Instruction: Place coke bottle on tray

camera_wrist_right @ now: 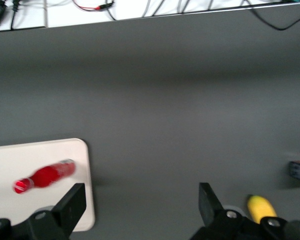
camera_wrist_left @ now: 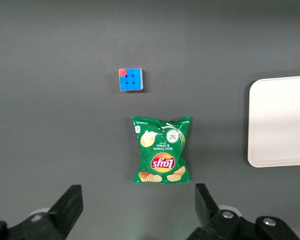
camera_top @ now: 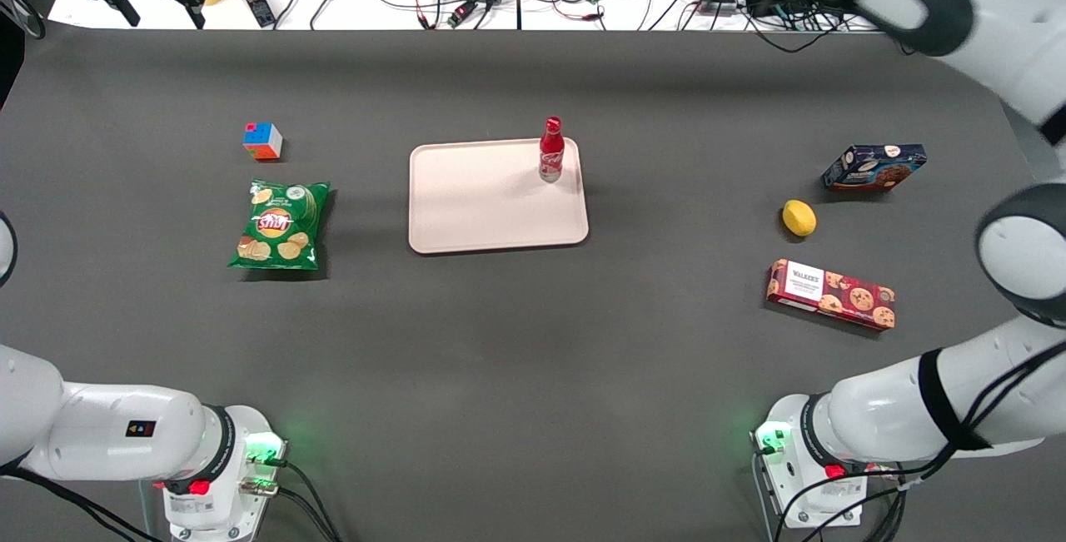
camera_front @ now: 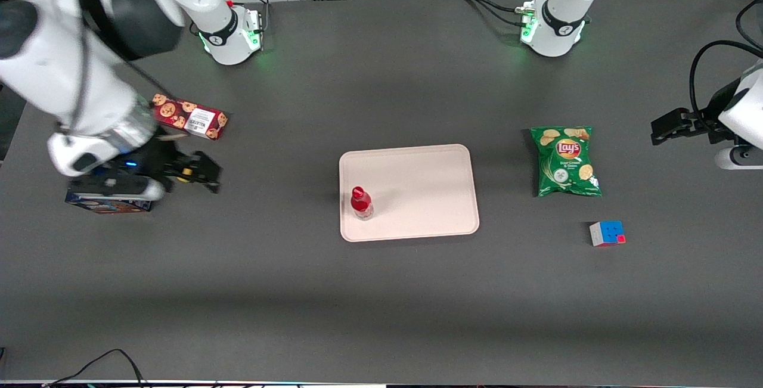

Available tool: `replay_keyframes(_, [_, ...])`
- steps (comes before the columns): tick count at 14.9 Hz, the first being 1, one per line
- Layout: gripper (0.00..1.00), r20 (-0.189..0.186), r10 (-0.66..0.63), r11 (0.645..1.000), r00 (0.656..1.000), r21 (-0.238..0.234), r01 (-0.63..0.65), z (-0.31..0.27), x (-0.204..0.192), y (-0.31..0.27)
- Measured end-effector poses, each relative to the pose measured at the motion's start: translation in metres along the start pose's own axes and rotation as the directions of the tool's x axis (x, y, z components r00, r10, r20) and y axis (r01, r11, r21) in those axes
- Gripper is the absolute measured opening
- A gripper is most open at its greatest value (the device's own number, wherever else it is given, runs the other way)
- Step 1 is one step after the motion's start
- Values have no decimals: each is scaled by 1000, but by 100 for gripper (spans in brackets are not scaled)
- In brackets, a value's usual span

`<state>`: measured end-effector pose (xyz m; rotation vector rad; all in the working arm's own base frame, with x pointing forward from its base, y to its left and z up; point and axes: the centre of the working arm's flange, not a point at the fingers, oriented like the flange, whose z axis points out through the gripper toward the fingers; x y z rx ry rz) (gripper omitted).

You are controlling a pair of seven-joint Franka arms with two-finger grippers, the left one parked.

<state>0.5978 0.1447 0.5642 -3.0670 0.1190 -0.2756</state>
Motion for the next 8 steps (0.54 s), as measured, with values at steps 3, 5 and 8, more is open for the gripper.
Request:
replay_keyframes(3, [100, 49, 7, 999, 999, -32, -5, -19, -22, 73])
replay_keyframes(5, [100, 116, 6, 999, 993, -51, -1, -29, -40, 99])
replay_keyframes(8, [100, 169, -28, 998, 985, -49, 37, -40, -48, 134])
